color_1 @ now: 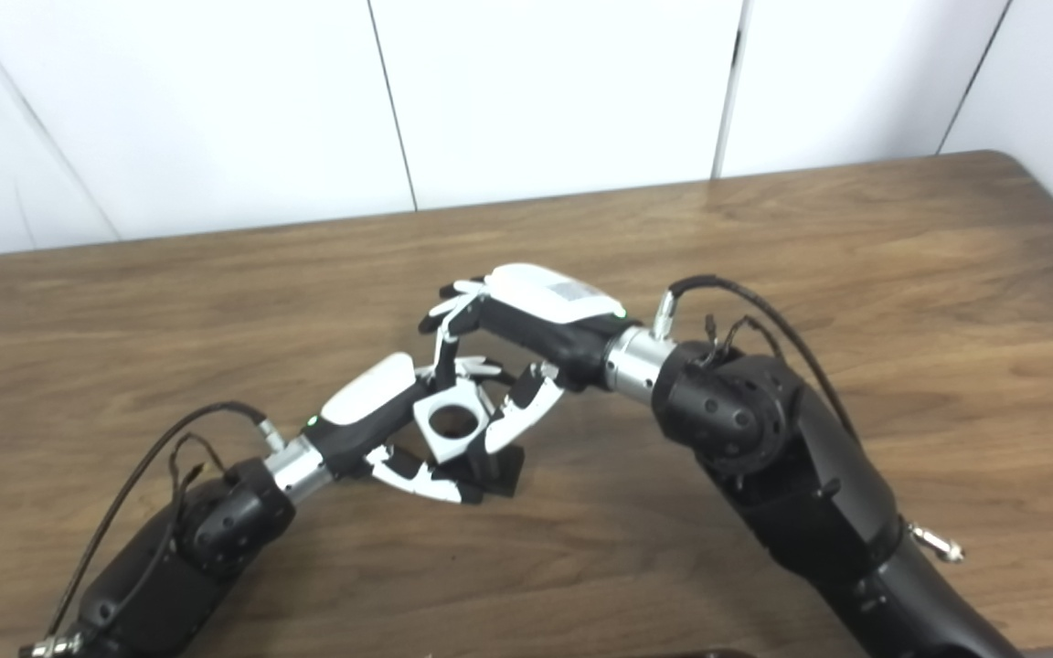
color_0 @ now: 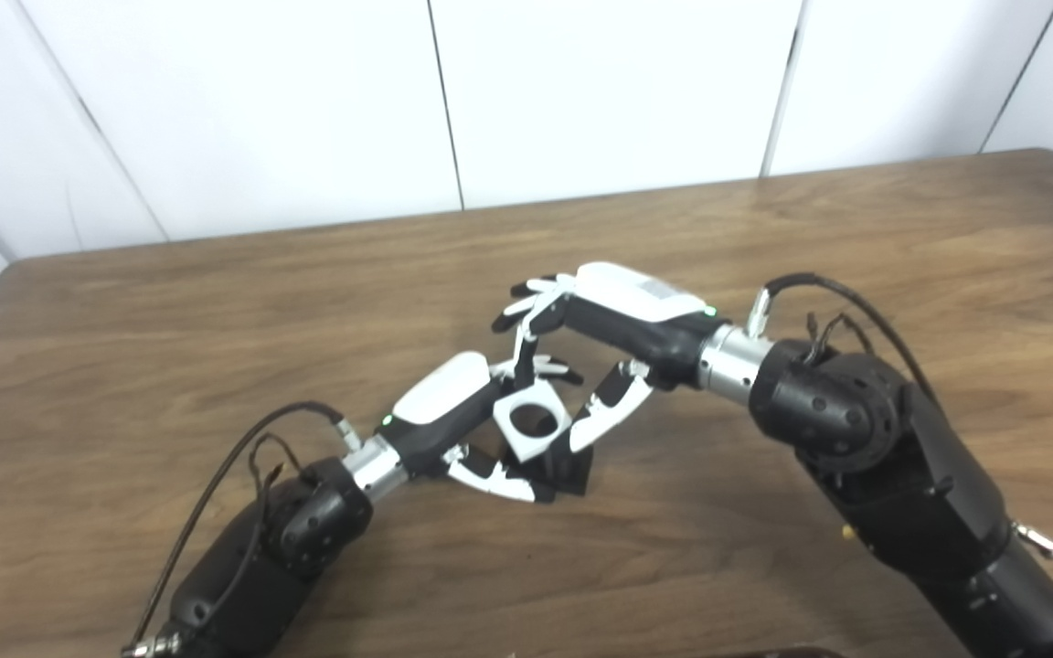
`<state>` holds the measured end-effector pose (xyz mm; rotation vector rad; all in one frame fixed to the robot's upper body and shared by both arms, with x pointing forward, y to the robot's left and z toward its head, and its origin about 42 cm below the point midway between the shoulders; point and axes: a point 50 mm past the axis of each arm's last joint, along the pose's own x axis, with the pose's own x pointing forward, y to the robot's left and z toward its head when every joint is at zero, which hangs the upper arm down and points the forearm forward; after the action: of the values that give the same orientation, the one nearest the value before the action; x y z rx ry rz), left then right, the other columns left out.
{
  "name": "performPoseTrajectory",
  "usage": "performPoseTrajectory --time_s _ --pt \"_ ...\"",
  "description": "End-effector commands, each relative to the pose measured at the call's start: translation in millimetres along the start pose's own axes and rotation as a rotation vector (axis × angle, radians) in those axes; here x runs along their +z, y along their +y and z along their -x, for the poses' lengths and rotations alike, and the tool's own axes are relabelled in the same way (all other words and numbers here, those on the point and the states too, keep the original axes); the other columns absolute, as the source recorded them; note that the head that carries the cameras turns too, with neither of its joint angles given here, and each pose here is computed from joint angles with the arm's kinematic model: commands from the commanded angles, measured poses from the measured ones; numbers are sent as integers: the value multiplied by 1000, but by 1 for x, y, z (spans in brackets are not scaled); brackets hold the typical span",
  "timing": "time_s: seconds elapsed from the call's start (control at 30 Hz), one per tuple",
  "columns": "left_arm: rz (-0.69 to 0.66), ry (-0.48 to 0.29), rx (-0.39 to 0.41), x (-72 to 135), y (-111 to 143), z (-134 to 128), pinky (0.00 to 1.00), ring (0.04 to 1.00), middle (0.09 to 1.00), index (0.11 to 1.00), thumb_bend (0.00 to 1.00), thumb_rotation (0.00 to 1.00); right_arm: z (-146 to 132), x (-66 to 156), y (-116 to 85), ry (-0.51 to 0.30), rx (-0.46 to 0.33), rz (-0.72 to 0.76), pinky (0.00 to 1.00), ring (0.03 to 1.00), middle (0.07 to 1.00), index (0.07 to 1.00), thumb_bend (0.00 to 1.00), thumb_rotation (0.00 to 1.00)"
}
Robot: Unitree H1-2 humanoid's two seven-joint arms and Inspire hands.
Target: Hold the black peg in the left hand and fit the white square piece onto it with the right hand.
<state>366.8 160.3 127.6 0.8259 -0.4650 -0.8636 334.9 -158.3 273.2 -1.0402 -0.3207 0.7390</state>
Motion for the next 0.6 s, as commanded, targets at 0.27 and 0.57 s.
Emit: performPoseTrajectory --time_s 0.27,0.57 --pt "-33 111 -185 -10 -31 11 816 907 861 493 520 80 -2 2 -19 -23 -21 60 1000 945 834 478 519 142" --pt "-31 100 -172 -11 -29 12 801 902 854 493 520 79 2 -2 -28 -7 3 99 1000 950 839 478 518 143"
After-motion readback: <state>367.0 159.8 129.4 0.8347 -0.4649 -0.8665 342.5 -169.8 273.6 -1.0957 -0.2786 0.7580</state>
